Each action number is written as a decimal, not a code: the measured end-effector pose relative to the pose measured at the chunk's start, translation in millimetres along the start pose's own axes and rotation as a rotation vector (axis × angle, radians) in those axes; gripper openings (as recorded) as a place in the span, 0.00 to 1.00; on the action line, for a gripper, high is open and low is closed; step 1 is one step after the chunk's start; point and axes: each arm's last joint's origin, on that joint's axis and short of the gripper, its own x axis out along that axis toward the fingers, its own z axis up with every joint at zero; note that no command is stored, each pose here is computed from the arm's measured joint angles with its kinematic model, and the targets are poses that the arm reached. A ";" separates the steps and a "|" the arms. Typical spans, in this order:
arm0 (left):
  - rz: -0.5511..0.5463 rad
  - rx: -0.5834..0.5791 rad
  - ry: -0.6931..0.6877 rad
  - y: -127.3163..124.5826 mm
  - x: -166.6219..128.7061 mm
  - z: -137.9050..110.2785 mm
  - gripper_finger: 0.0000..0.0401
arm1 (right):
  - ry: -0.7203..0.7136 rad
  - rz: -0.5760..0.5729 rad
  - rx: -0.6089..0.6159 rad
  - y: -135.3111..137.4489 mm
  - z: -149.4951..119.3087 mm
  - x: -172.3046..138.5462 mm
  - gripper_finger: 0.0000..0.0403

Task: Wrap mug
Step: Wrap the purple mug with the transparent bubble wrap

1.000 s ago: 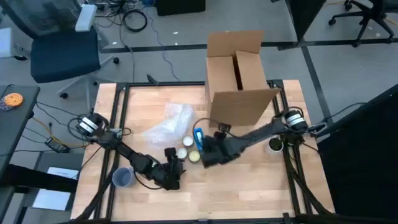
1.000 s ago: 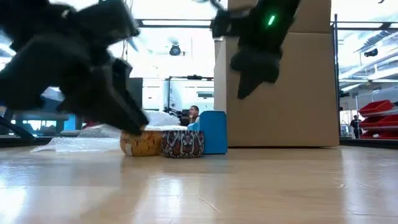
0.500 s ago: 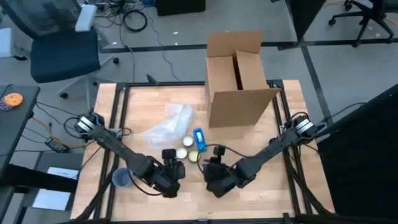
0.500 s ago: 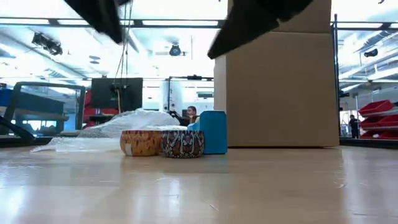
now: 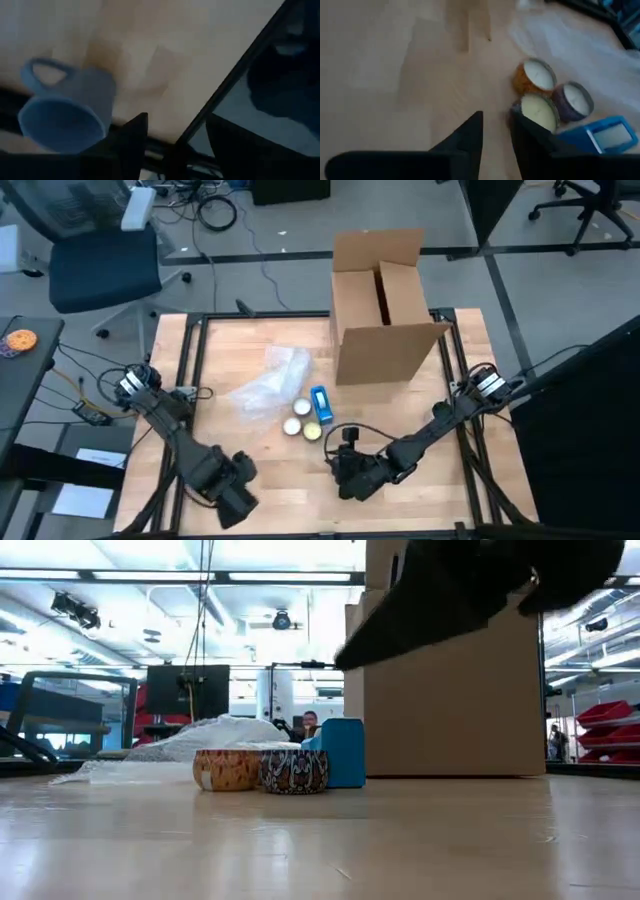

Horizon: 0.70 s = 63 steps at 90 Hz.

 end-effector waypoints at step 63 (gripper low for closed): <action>0.105 -0.202 -0.270 29.1 -22.7 3.0 0.47 | -0.051 0.072 0.071 7.1 5.8 -4.3 0.18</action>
